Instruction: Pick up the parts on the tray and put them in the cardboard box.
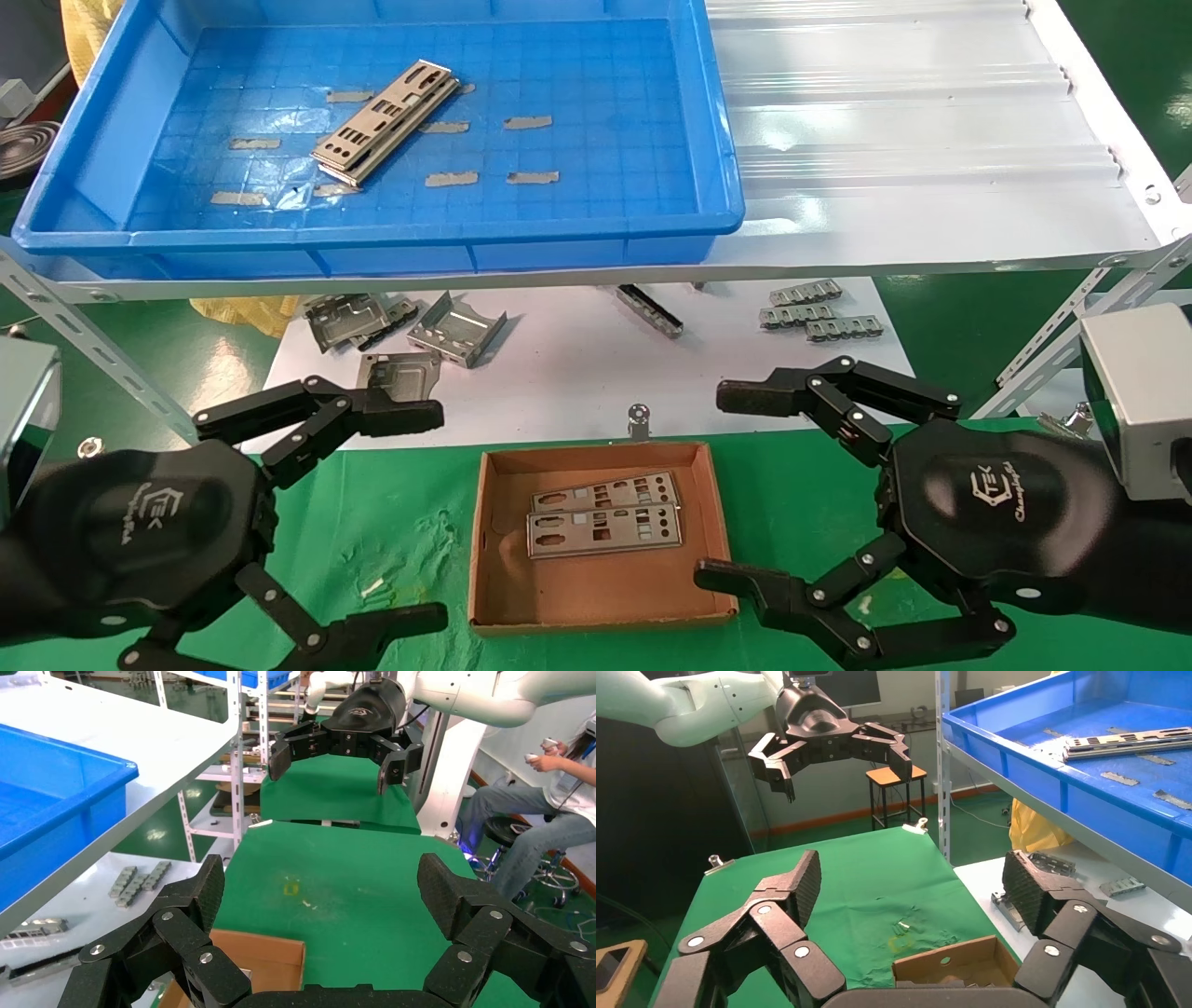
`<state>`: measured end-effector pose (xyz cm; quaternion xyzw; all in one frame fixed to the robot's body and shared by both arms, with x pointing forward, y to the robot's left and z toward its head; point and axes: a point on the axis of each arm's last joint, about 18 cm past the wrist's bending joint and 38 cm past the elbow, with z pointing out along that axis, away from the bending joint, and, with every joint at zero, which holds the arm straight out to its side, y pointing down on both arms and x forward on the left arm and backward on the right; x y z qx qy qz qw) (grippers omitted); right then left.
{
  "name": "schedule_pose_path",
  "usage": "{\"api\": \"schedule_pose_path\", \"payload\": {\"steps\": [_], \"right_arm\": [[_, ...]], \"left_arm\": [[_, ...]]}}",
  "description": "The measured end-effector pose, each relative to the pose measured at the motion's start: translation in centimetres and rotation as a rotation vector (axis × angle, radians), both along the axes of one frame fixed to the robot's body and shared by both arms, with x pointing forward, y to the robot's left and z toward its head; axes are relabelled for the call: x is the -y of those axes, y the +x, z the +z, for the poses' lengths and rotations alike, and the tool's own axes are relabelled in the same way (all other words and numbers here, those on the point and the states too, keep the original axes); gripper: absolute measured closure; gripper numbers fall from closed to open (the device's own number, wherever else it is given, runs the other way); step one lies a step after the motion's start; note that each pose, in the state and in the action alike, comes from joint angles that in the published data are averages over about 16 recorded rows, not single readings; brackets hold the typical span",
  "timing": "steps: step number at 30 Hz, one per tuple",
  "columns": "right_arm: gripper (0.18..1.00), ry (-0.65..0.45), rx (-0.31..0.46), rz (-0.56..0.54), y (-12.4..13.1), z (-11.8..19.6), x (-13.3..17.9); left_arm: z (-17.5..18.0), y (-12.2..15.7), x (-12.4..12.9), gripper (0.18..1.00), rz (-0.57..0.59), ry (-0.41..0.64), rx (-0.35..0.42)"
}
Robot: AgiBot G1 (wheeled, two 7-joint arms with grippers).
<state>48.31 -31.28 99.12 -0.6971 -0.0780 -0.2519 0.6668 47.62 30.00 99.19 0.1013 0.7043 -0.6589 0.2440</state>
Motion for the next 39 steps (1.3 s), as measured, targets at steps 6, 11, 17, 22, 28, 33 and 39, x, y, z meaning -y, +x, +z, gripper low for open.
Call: {"api": "schedule_pose_path", "payload": {"steps": [6,11,17,22,28,33,39], "right_arm": [[0.268,0.0,0.0,0.0,0.0,0.0,0.0],[0.335,0.0,0.0,0.0,0.0,0.0,0.0],[0.457,0.0,0.0,0.0,0.0,0.0,0.0],[0.571,0.0,0.0,0.0,0.0,0.0,0.0],[0.719,0.0,0.0,0.0,0.0,0.0,0.0],[0.816,0.0,0.0,0.0,0.0,0.0,0.0],[0.904,0.0,0.0,0.0,0.0,0.0,0.0]], "left_arm": [[0.0,0.0,0.0,0.184,0.0,0.0,0.0],[0.0,0.0,0.0,0.184,0.0,0.0,0.0],[0.0,0.0,0.0,0.184,0.0,0.0,0.0],[0.0,0.0,0.0,0.184,0.0,0.0,0.0],[0.0,0.0,0.0,0.184,0.0,0.0,0.0],[0.0,0.0,0.0,0.184,0.0,0.0,0.0],[0.04,0.0,0.0,0.184,0.0,-0.001,0.001]]}}
